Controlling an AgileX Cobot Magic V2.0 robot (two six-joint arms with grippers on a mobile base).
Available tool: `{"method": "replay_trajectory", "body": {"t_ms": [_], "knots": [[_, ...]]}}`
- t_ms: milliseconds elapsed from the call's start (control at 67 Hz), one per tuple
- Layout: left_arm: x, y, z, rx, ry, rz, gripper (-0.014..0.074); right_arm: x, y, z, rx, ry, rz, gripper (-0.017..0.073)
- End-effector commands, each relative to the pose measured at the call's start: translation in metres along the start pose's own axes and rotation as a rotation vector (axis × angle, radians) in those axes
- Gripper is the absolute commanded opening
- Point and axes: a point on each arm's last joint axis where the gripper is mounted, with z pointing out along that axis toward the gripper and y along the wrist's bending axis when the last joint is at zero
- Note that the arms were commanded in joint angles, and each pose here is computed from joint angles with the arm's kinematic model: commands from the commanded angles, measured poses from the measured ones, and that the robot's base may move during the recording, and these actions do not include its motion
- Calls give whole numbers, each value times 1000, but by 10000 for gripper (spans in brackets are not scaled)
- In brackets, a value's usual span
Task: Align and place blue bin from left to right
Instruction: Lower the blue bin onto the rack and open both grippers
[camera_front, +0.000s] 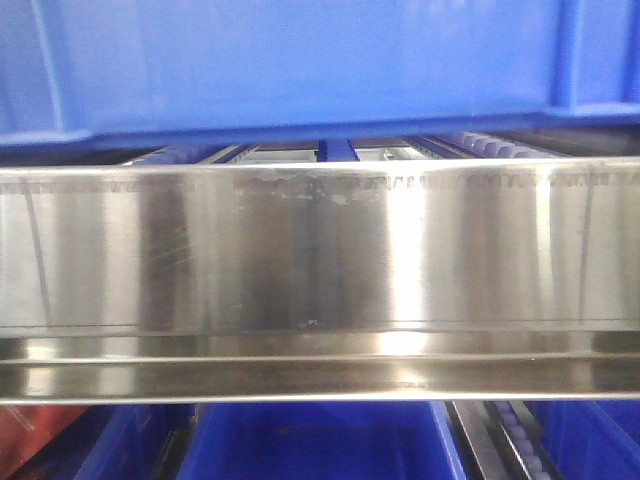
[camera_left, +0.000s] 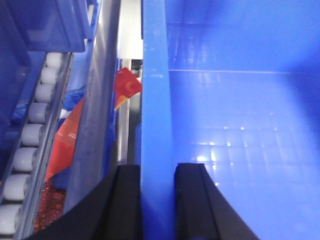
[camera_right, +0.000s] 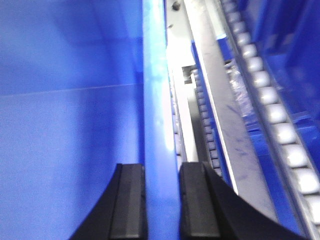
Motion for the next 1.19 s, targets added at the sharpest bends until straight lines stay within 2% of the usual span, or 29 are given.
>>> {"method": "replay_trajectory", "body": {"t_ms": [0,60,209,314,851,956,1031,1075,1180], "knots": [[-7,-16,0,117,-60,-27,-111,-12,8,-2,-90,-97,17,-81],[-4,-19,11,112,-37,-24,-111,-12,6,4,-78,-89,20,-81],[-1,-21,24,92,-19,-7,-111,-10,8,15,-79,-90,-27,-81],[-1,-21,26,82,-21,2,-111,-6,9,25,-72,-71,-36,-81],[-6,-22,25,101,-79,12,-105,-3,9,31,-57,-48,-41,-81],[-6,-22,25,100,-78,12,-12,-3,9,31,-53,-42,-41,-75],[-6,-22,24,101,-80,11,107,-3,9,30,-54,-44,-41,-55],[-7,-22,24,101,-82,11,197,-4,8,31,-52,-44,-39,7],[-8,-21,21,96,-75,6,331,-3,7,30,-42,-37,-41,243]]}}
